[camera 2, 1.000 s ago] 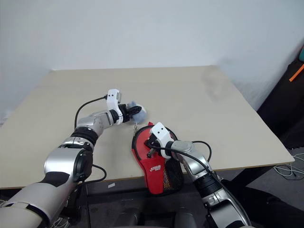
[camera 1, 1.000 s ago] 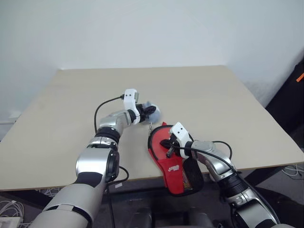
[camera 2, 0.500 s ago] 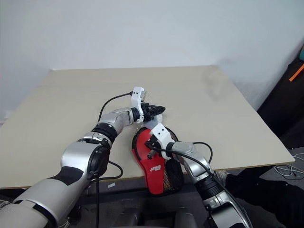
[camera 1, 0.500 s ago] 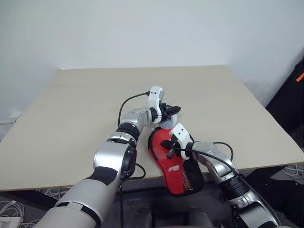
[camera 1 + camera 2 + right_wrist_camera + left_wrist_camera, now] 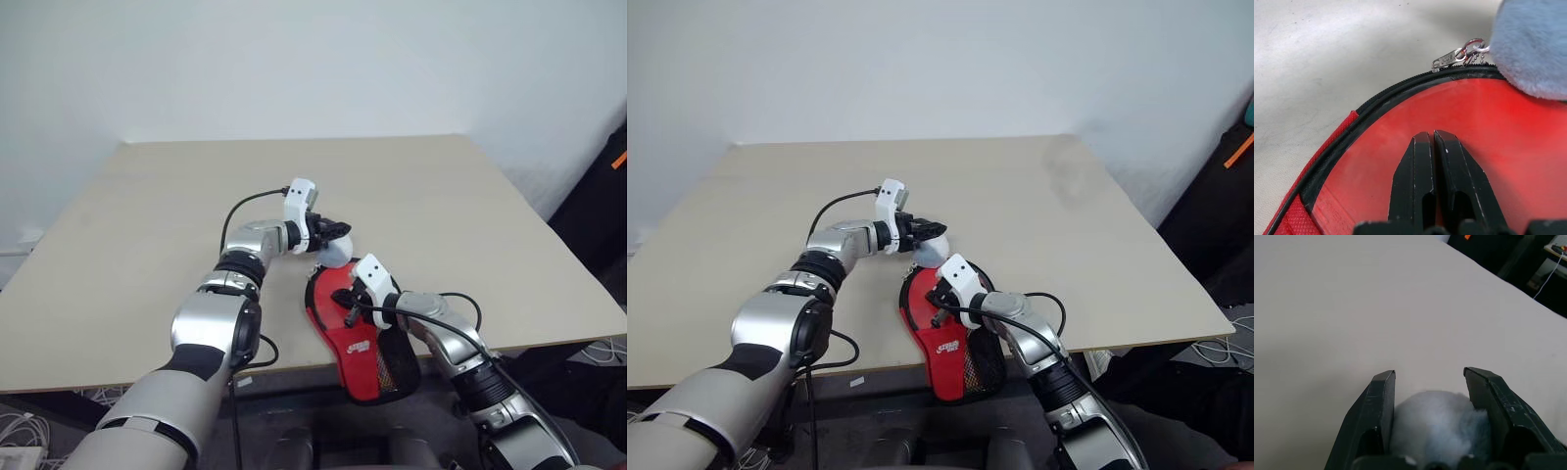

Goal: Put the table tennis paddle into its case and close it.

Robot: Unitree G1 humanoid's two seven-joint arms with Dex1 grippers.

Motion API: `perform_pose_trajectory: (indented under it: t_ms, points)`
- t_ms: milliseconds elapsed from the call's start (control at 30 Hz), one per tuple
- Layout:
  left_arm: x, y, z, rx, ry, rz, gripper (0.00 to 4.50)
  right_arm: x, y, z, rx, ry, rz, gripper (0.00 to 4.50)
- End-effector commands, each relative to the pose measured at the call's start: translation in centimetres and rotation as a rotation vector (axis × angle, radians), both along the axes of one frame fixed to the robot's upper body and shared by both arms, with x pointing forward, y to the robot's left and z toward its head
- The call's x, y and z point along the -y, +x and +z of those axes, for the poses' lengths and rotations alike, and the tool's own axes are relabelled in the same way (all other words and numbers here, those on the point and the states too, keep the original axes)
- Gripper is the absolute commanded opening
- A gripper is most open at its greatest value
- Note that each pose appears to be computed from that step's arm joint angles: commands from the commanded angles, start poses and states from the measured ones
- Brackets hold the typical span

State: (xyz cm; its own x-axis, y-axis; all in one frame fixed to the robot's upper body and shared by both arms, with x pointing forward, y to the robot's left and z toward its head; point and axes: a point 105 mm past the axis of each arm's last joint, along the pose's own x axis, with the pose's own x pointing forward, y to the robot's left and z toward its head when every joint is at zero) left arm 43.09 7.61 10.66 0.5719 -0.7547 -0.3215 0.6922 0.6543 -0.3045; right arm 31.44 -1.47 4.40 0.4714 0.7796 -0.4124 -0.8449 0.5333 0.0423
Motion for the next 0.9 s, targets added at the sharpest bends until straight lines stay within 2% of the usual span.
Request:
perform_pose_trajectory:
  t_ms: [33,233,433,567,667,833,900]
  points:
    - [-0.9,-0.6,1.3,0.021,0.026,-0.105,2.27,1.2,-1.5,-4.0,-0.140,-0.107,-0.011,0.16]
    - [-2.5,-3.1,-0.7,-0.063,0.079,-0.253,2.27,1.2,-1.4,-4.0,-0.142,-0.110,-0.011,0.16]
    - [-3.8,-4.7,-3.8,-0.121,0.161,-0.266,2.27,1.1,-1.4,-4.0,-0.142,-0.112,-0.011,0.16]
    - [-4.2,-4.9,-4.4,-0.120,0.187,-0.253,2.27,1.2,-1.4,-4.1,-0.143,-0.114,-0.012,0.16]
    - [-4.4,-4.7,-4.8,-0.115,0.208,-0.235,1.70,1.2,-1.4,-4.1,-0.143,-0.116,-0.012,0.16]
    - [-3.9,-4.7,-4.8,-0.104,0.206,-0.244,0.18,1.3,-1.3,-4.0,-0.141,-0.118,-0.014,0.16]
    - [-3.6,-4.7,-4.7,-0.099,0.209,-0.255,0.04,1.3,-1.3,-4.0,-0.140,-0.119,-0.014,0.16]
